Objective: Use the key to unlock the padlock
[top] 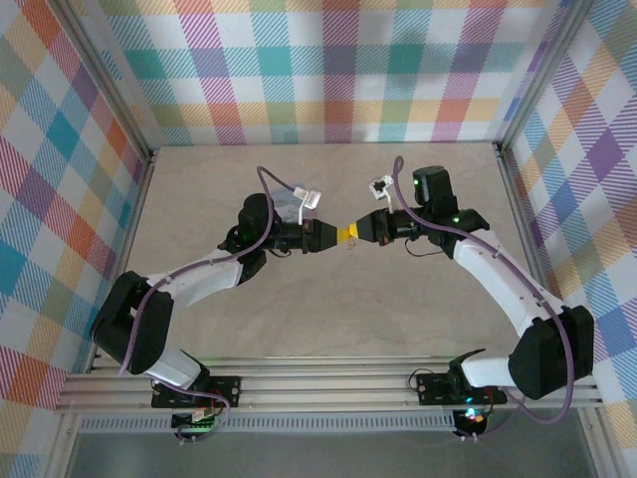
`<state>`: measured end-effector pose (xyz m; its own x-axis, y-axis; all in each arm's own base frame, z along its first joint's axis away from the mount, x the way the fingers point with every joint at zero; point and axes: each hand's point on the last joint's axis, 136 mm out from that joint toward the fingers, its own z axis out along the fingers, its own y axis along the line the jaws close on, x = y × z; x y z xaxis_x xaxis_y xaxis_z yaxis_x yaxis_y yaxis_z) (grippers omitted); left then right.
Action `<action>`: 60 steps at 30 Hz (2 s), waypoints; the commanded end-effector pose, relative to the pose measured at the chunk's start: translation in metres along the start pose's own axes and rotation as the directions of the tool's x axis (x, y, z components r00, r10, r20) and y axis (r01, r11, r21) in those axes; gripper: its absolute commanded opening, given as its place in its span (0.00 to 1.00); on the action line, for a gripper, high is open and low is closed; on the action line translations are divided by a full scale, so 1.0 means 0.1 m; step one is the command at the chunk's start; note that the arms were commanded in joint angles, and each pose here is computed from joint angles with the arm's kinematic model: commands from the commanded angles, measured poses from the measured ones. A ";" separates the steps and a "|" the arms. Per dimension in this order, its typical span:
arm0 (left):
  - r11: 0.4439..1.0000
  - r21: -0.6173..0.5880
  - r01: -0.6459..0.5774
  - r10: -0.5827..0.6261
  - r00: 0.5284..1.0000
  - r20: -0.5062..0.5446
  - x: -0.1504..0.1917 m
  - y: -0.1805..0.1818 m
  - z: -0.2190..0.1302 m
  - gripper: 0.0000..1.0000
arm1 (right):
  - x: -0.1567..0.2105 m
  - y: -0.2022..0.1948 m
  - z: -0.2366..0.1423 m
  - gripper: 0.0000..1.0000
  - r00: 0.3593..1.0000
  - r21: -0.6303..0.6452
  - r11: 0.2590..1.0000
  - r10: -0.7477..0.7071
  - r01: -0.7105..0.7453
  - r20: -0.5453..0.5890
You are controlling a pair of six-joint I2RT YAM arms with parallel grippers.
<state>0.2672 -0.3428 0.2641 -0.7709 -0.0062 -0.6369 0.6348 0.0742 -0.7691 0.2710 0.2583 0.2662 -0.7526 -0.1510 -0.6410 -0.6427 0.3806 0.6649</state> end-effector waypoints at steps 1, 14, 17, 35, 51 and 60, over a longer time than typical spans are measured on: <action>0.999 0.020 -0.048 0.048 0.998 -0.030 0.07 -0.12 0.00 0.00 | -0.19 0.11 -0.02 0.00 0.997 -0.024 0.998 -0.058 0.059 0.047; 0.987 -0.158 -0.022 0.033 0.997 0.071 -0.03 0.16 -0.25 0.22 | -0.18 0.08 -0.11 0.00 0.994 0.049 0.996 -0.080 0.076 0.070; 0.988 -0.155 -0.027 0.044 0.993 0.108 -0.08 0.08 -0.30 0.38 | -0.21 0.06 -0.12 0.00 0.992 0.061 0.996 -0.078 0.072 0.096; 0.992 0.123 -0.009 -0.020 0.972 0.235 -0.30 -0.43 -0.13 0.44 | -0.48 0.27 -0.20 0.00 0.964 -0.049 0.999 0.012 0.002 0.267; 0.988 0.153 -0.001 -0.031 0.979 0.202 -0.26 -0.45 -0.04 0.34 | -0.54 0.31 -0.22 0.00 0.951 -0.087 0.996 0.057 -0.032 0.305; 0.990 0.140 -0.001 -0.032 0.972 0.231 -0.30 -0.40 -0.04 0.28 | -0.52 0.30 -0.21 0.00 0.951 -0.100 0.994 0.070 -0.041 0.300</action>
<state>0.2663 -0.3389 0.2934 -0.7976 -0.2089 -0.5659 0.5826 -0.0238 -0.8124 0.2942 0.2584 0.3149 -0.7419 0.1522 -0.6530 -0.5846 0.3299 0.7412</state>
